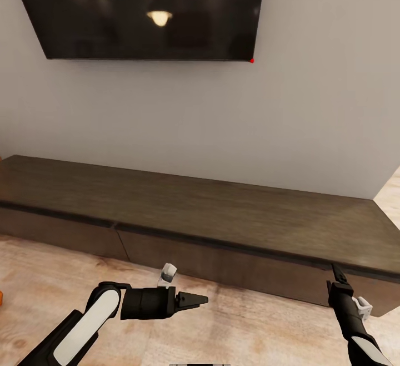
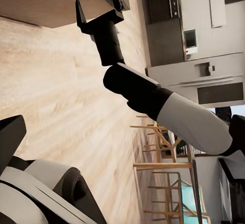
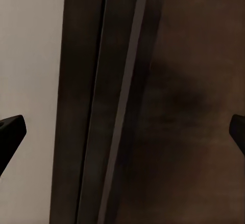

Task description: Place each of the two pumpkins and all three candles from the living room inside a cabinet in the living room (use any cabinet), then make sure every cabinet is closed, and position the cauldron so it is next to a table in the living room.

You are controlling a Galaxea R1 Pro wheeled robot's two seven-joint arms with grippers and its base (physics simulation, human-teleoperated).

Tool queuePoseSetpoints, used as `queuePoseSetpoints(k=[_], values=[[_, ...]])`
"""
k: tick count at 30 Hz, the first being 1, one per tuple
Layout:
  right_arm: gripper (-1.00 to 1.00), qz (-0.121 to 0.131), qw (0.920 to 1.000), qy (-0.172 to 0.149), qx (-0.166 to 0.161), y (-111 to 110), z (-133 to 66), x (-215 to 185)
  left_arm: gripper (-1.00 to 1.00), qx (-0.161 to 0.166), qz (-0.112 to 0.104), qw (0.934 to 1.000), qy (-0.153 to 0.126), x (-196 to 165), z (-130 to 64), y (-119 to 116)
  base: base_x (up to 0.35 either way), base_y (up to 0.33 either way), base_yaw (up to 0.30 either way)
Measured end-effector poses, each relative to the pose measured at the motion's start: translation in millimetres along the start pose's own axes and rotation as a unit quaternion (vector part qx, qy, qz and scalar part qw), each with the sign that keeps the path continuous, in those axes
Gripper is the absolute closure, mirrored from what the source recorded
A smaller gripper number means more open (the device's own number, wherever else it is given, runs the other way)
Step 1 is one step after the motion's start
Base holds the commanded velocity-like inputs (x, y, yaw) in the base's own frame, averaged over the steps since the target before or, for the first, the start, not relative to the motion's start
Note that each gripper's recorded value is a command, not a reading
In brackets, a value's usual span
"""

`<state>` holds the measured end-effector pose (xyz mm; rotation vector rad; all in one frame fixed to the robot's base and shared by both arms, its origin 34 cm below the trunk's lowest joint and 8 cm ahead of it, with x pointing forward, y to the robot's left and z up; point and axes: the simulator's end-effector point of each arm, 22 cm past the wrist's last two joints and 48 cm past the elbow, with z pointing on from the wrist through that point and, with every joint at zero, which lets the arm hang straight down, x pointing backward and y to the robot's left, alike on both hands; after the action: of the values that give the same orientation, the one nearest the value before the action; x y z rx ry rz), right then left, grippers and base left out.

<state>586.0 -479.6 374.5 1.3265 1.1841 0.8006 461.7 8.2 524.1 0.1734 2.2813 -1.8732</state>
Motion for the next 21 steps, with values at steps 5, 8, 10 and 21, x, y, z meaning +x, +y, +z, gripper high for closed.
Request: queuePoseSetpoints(k=[5,8,10,21], values=[[-1.0,0.0,1.0,0.0,0.002,-1.1,-0.2,0.3,-1.0,0.0,0.0,1.0,0.0,0.0,-0.1,0.1,0.005,0.0,0.0],[-1.0,0.0,1.0,0.001,0.002,-1.3,-0.3,0.4,-1.0,0.0,0.0,1.0,0.0,0.0,-0.1,0.0,0.055,0.0,0.0],[-1.0,0.0,1.0,0.001,0.002,-1.0,-0.3,0.5,-1.0,0.0,0.0,1.0,0.0,0.0,-0.1,0.0,0.115,0.0,0.0],[-1.0,0.0,1.0,0.001,0.003,-1.3,-0.2,0.6,-1.0,0.0,0.0,1.0,0.0,0.0,-0.1,0.1,0.016,0.0,0.0]])
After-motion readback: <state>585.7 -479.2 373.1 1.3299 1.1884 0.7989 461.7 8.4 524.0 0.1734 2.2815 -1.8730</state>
